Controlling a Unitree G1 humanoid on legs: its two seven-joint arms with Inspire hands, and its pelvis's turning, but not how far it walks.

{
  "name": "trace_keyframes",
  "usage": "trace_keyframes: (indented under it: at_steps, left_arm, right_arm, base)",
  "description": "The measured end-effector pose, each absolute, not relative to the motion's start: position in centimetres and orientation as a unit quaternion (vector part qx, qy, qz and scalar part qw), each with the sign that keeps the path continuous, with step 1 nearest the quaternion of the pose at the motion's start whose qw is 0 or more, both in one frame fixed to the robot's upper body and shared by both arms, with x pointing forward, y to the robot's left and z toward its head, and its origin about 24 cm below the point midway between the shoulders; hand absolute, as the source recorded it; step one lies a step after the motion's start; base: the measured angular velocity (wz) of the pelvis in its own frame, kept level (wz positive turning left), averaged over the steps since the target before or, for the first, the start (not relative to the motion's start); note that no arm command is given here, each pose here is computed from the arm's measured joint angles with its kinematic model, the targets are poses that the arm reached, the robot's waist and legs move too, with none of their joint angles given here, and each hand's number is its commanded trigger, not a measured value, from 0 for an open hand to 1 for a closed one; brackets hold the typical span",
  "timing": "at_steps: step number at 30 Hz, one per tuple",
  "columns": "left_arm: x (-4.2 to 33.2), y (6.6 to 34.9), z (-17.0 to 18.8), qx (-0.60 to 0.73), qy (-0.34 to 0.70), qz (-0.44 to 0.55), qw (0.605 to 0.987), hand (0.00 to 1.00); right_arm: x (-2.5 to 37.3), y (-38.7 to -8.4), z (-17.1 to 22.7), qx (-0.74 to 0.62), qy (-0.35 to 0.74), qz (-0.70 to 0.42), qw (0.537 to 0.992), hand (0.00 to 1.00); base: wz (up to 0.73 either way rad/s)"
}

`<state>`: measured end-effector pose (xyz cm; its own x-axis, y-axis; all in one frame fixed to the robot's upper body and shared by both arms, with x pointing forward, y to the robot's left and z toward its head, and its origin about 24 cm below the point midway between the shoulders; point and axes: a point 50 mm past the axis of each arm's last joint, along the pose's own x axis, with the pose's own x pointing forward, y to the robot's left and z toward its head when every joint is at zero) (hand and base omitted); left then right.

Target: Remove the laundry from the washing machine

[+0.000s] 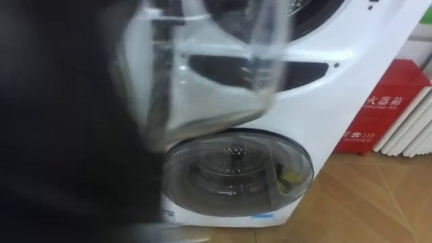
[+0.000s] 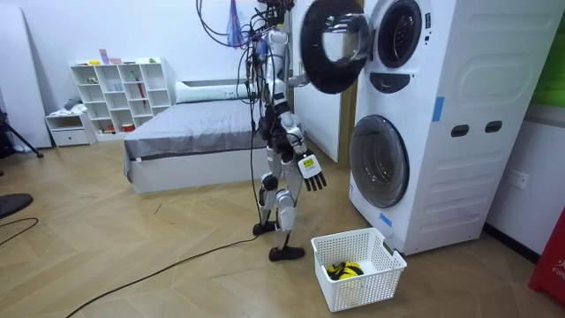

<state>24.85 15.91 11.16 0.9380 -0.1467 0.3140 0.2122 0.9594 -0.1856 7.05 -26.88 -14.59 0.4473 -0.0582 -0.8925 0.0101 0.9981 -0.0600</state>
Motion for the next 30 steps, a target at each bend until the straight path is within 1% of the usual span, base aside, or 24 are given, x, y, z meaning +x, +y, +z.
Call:
trace_keyframes:
  at_steps: [2, 5, 7, 9, 12, 17, 20, 22, 23, 25, 26, 28, 29, 30]
  left_arm:
    - [24.7, 15.4, 10.9, -0.115, -0.145, -0.101, 0.978, 0.00]
    - [24.5, 14.1, 10.5, -0.113, -0.134, -0.155, 0.972, 0.00]
    - [24.1, 12.1, 9.9, -0.097, -0.115, -0.214, 0.965, 0.00]
    - [23.7, 10.8, 9.4, -0.071, -0.105, -0.257, 0.958, 0.00]
    - [23.5, 9.6, 8.9, -0.043, -0.092, -0.306, 0.947, 0.00]
    - [23.4, 9.2, 8.8, -0.024, -0.090, -0.342, 0.935, 0.00]
    - [23.8, 9.7, 6.8, -0.017, -0.049, -0.342, 0.938, 0.00]
    - [23.5, 11.1, 3.0, 0.004, 0.028, -0.314, 0.949, 0.00]
    - [23.2, 11.6, 1.6, 0.007, 0.054, -0.302, 0.952, 0.00]
    - [20.7, 14.5, -4.4, 0.023, 0.182, -0.238, 0.954, 0.00]
    - [19.6, 15.4, -6.0, 0.025, 0.220, -0.215, 0.951, 0.00]
    - [14.6, 19.1, -11.2, 0.019, 0.359, -0.115, 0.926, 0.00]
    - [13.2, 20.1, -12.1, 0.014, 0.389, -0.087, 0.917, 0.00]
    - [10.4, 22.0, -13.5, 0.007, 0.438, -0.029, 0.899, 0.00]
  right_arm:
    - [7.2, -26.3, -14.8, -0.014, 0.524, -0.022, 0.852, 0.00]
    - [7.5, -25.9, -14.9, -0.009, 0.520, -0.029, 0.854, 0.00]
    - [8.2, -25.5, -14.9, -0.012, 0.515, -0.024, 0.857, 0.00]
    - [8.9, -25.2, -14.9, -0.013, 0.510, -0.022, 0.860, 0.00]
    - [9.2, -24.8, -14.9, -0.009, 0.506, -0.024, 0.862, 0.00]
    - [9.0, -24.9, -15.0, -0.011, 0.510, -0.032, 0.860, 0.00]
    - [8.7, -25.0, -15.0, 0.013, 0.506, -0.049, 0.861, 0.00]
    - [8.5, -24.9, -15.0, 0.027, 0.504, -0.059, 0.861, 0.00]
    - [8.3, -24.9, -15.0, 0.033, 0.505, -0.065, 0.860, 0.00]
    - [7.6, -24.8, -15.3, 0.044, 0.510, -0.082, 0.855, 0.00]
    - [7.5, -24.7, -15.3, 0.050, 0.511, -0.087, 0.854, 0.00]
    - [6.4, -24.3, -15.8, 0.074, 0.522, -0.106, 0.843, 0.00]
    - [6.0, -24.1, -15.9, 0.079, 0.527, -0.110, 0.839, 0.00]
    - [5.0, -23.9, -16.1, 0.089, 0.537, -0.118, 0.831, 0.00]
  base:
    - [-0.19]
    - [-0.10]
    - [-0.20]
    - [-0.16]
    - [-0.11]
    - [-0.17]
    - [-0.11]
    - [-0.18]
    - [-0.18]
    - [-0.09]
    - [-0.04]
    - [-0.02]
    - [-0.04]
    - [-0.04]
